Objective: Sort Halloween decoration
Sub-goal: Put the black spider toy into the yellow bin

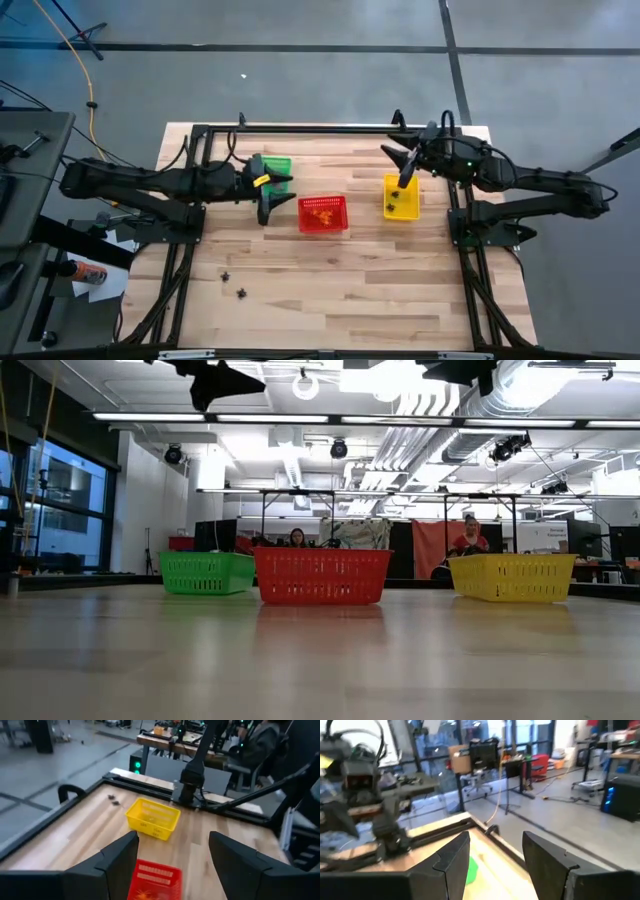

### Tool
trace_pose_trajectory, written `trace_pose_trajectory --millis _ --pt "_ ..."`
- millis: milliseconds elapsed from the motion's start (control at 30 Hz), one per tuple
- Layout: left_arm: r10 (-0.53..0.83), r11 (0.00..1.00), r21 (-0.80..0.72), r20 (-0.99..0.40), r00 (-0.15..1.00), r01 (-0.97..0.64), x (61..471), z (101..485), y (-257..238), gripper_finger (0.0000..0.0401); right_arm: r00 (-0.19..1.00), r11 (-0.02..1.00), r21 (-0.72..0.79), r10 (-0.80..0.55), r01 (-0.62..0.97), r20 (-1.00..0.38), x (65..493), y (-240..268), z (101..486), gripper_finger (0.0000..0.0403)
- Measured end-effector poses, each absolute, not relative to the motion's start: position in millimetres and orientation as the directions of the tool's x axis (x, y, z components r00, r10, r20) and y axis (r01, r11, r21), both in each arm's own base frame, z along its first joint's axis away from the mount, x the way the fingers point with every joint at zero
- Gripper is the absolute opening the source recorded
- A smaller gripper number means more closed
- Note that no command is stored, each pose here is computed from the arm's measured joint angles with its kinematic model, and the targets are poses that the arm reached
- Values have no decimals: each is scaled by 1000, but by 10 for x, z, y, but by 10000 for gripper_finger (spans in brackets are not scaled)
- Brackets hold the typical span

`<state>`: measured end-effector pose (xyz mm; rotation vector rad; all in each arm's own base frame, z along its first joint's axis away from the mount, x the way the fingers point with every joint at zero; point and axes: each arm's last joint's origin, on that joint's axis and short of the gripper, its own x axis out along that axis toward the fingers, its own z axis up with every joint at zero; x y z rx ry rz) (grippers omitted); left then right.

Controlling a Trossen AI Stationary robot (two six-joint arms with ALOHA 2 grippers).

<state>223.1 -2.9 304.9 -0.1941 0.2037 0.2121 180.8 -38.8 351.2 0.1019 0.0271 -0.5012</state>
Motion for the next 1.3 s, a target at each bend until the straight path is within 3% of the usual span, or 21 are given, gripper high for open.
trace_pose_trajectory --millis 200,500,867,1067,1167,1300 --pt "189 975 -68 -240 952 -210 2228 3029 -29 232 902 897 106 -422 430 -89 1913 -383 3444 177" --pt "178 978 -63 -249 952 -199 2228 3020 -32 232 920 912 117 -387 392 -66 1933 -372 3462 177" --pt "178 977 -74 -223 959 -198 2234 3046 -31 232 996 995 59 79 -76 -49 2288 -230 3349 177" --pt "164 973 -126 -211 964 -193 2236 3062 -35 232 993 993 58 102 -99 -65 2436 -188 3258 177" --pt "150 963 -162 -347 926 -216 2191 3124 -45 232 995 996 57 66 -62 -74 2458 -201 3237 177" --pt "132 958 -95 -689 713 -270 2091 3113 -123 232 996 998 56 40 -36 -75 2456 -244 3235 177"
